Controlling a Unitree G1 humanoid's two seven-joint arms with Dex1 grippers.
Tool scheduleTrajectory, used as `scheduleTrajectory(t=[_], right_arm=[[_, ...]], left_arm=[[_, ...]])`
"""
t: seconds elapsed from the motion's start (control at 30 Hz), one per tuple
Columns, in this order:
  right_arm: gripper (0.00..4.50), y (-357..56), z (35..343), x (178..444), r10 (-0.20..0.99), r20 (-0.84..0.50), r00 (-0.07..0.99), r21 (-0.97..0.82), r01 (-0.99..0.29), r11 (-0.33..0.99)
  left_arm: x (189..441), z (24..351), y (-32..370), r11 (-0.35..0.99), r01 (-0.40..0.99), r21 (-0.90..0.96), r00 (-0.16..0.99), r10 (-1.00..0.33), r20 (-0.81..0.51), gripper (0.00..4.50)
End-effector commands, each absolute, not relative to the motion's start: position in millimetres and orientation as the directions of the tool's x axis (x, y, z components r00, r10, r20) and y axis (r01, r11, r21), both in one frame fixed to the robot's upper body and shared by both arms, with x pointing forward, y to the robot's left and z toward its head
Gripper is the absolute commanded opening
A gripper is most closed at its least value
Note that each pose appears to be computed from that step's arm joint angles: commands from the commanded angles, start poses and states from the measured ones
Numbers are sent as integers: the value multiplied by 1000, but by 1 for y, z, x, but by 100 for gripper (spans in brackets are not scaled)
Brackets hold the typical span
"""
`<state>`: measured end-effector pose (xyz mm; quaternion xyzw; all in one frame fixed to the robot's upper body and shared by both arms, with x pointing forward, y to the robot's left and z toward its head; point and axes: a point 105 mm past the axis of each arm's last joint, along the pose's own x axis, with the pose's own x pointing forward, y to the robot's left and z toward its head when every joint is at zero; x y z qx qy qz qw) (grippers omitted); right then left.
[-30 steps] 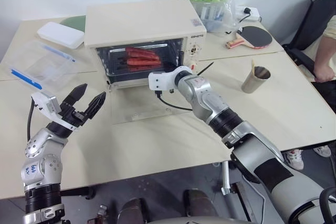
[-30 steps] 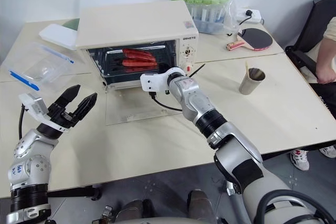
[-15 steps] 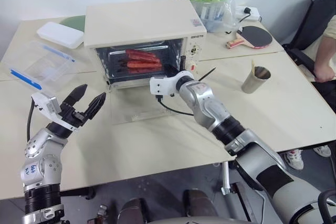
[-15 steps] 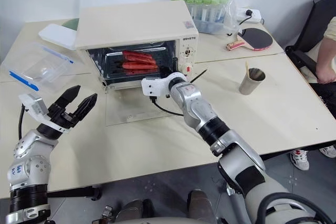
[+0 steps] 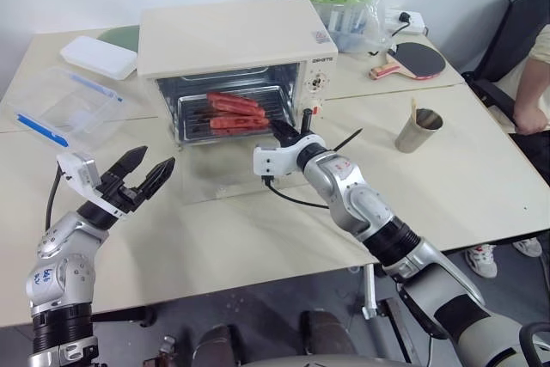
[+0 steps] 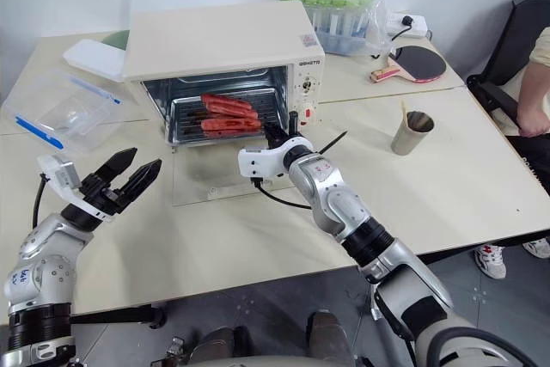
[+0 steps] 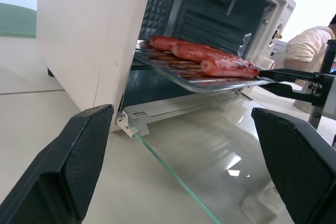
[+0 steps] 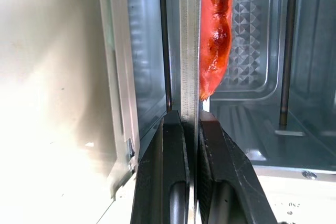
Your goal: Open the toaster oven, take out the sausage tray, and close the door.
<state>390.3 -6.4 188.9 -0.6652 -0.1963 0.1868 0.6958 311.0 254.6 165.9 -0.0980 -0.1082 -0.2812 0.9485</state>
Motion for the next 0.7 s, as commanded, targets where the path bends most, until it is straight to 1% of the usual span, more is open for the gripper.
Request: scheduleTrajectory(t=[0.03,0.23,0.53,0.7], right_arm=[[2,4,203,374,574,76,815,-997,55,55],[2,0,201,365,578,84,811,-996,63,56],[2,-7,200,348,599,87,796,-996,66,57],[2,-16,201,341,611,117,783,-993,99,63]], left_arm=[[308,183,257,817,569,-94,796,-519,311,450],[306,190,257,810,581,-80,771,-517,371,450],[299,187,262,802,591,-88,771,-530,353,450],[297,187,268,791,597,-135,780,-532,330,450]])
